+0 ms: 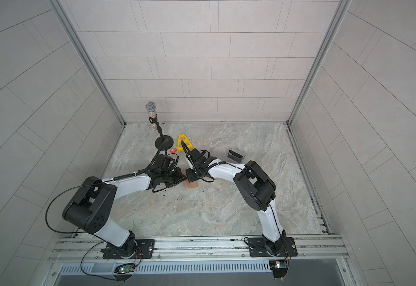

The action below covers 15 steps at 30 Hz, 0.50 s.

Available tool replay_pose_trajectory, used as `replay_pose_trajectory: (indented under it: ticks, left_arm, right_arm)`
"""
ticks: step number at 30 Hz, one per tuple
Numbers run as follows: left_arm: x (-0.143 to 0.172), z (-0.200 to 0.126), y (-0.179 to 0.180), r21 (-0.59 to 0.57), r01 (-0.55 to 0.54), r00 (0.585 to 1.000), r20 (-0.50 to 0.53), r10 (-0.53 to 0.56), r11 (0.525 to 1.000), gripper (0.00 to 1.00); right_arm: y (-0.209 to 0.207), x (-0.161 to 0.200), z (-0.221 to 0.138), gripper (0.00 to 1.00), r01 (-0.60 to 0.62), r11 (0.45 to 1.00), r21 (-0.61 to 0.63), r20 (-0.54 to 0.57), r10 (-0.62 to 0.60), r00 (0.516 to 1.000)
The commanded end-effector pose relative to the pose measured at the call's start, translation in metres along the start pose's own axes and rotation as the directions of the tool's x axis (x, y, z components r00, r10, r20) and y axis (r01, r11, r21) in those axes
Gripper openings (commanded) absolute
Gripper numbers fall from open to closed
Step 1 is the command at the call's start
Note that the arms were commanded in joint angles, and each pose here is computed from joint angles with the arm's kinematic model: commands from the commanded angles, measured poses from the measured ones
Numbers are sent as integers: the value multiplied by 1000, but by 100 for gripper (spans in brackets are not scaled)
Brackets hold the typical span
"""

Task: Insert credit cards into a card holder
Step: Open the button on the card holder.

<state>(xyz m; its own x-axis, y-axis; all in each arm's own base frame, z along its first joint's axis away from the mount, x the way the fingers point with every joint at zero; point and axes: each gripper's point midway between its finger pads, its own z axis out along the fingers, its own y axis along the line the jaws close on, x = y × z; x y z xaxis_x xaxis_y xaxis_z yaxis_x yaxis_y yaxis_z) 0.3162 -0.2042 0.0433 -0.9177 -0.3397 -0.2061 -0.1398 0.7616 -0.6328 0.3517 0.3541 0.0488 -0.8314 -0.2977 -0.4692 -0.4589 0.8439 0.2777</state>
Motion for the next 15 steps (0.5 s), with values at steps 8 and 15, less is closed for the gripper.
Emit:
replay_pose_trajectory:
  ticks: [8, 15]
  left_arm:
    - [3, -11, 15, -101, -43, 999, 13, 44, 994, 5]
    - [5, -6, 17, -96, -51, 999, -3, 51, 994, 5]
  right_arm:
    - [-43, 21, -26, 0, 1, 980, 198, -48, 9, 999]
    - [-53, 23, -35, 0, -9, 975, 222, -46, 20, 999]
